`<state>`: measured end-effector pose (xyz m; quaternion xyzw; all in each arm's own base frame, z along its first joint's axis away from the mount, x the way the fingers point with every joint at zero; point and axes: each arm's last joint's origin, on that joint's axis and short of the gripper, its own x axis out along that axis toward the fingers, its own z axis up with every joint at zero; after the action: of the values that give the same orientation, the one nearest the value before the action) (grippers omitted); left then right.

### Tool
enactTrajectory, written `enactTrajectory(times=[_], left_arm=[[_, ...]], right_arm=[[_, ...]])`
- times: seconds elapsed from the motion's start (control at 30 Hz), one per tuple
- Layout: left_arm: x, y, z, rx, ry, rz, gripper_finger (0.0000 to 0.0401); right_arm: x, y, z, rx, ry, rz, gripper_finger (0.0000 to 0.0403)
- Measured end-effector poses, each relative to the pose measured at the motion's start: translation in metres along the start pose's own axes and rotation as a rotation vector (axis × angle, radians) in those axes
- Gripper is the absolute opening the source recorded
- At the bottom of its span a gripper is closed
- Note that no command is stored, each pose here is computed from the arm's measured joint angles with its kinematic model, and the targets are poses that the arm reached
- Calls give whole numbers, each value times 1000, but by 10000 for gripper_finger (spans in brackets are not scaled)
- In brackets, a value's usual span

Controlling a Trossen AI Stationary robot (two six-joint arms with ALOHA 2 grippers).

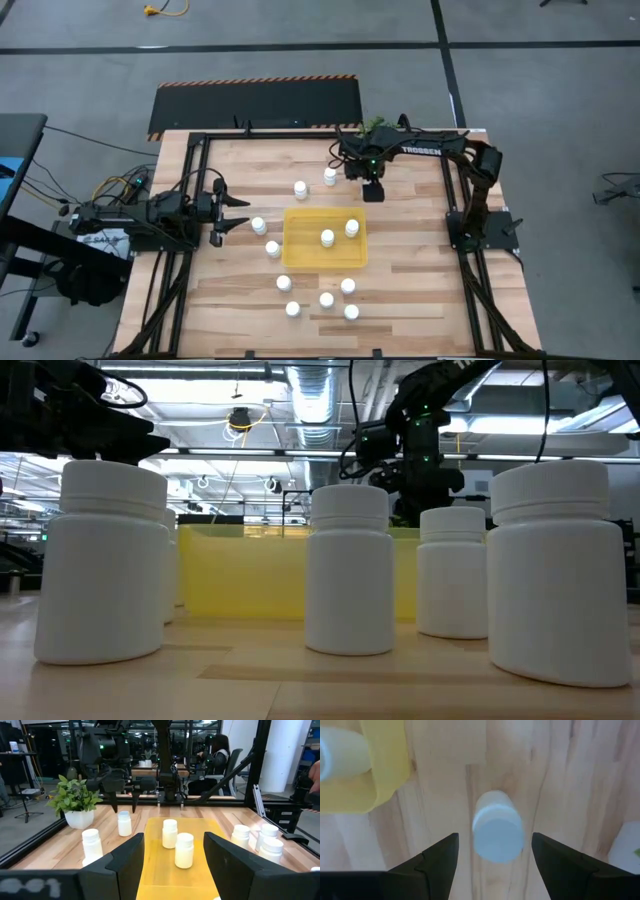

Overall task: Pick and place pill bottles into a basket
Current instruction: Put the white pill bottle into the yellow bin

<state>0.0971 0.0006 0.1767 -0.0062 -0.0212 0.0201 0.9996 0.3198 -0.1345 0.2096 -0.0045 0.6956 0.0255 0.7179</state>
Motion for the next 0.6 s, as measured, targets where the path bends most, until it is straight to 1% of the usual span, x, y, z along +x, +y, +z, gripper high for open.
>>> enactTrajectory(times=[0.13,0.6], left_arm=[[0,0,0,0,0,0,194],[0,0,0,-4,1,0,194]], right_arm=[[0,-1,1,0,-7,-20,245],[0,-1,1,-10,-8,-17,245]])
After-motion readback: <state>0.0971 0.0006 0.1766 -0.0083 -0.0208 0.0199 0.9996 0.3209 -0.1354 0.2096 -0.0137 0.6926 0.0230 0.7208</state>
